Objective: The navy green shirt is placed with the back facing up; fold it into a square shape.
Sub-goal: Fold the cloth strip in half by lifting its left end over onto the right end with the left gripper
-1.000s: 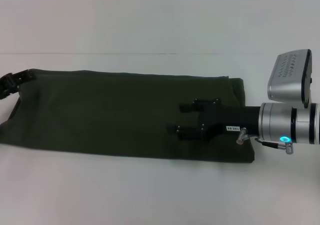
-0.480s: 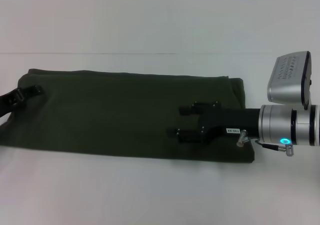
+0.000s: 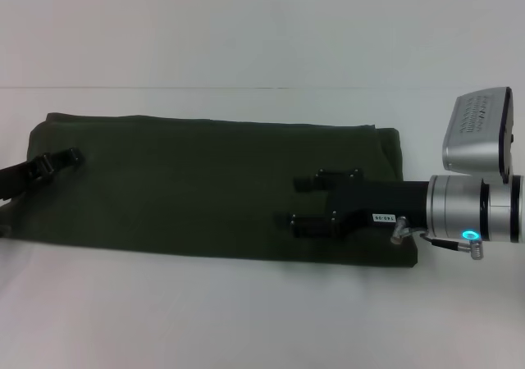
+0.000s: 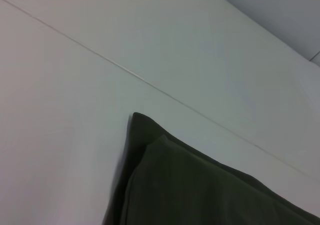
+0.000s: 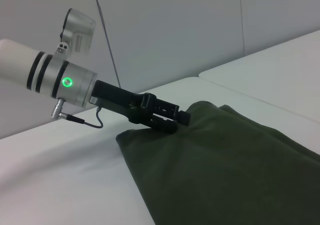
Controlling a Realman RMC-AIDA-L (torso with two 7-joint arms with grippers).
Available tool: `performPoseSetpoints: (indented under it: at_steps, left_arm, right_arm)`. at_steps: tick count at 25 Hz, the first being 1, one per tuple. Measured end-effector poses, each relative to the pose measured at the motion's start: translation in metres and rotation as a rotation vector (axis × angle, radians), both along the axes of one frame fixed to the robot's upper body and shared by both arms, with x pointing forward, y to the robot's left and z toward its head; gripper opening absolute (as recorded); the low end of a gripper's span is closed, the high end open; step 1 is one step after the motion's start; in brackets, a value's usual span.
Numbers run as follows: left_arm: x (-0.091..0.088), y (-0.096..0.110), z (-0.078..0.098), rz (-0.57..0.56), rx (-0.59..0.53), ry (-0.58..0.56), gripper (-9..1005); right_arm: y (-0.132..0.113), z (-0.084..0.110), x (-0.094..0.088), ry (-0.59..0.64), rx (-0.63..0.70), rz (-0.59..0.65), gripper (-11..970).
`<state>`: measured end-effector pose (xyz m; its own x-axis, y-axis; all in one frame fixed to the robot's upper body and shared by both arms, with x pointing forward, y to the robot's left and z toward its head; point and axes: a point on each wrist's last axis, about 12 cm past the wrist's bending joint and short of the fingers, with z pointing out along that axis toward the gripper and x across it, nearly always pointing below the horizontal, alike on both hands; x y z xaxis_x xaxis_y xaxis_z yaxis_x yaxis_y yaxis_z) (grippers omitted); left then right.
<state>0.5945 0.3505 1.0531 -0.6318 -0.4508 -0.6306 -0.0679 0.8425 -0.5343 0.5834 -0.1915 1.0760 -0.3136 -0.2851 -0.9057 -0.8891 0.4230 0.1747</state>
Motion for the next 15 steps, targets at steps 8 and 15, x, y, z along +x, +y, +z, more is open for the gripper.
performPoseSetpoints:
  at_steps: [8,15]
  left_arm:
    - [0.001,0.010,0.011,0.015,0.004,-0.040,822]
    - [-0.001,0.021,0.016,0.035,0.004,-0.048,860]
  right_arm:
    - [-0.002,0.000,0.000,-0.002,-0.001,-0.003,788]
    - [-0.002,0.000,0.000,-0.001,-0.001,-0.004,788]
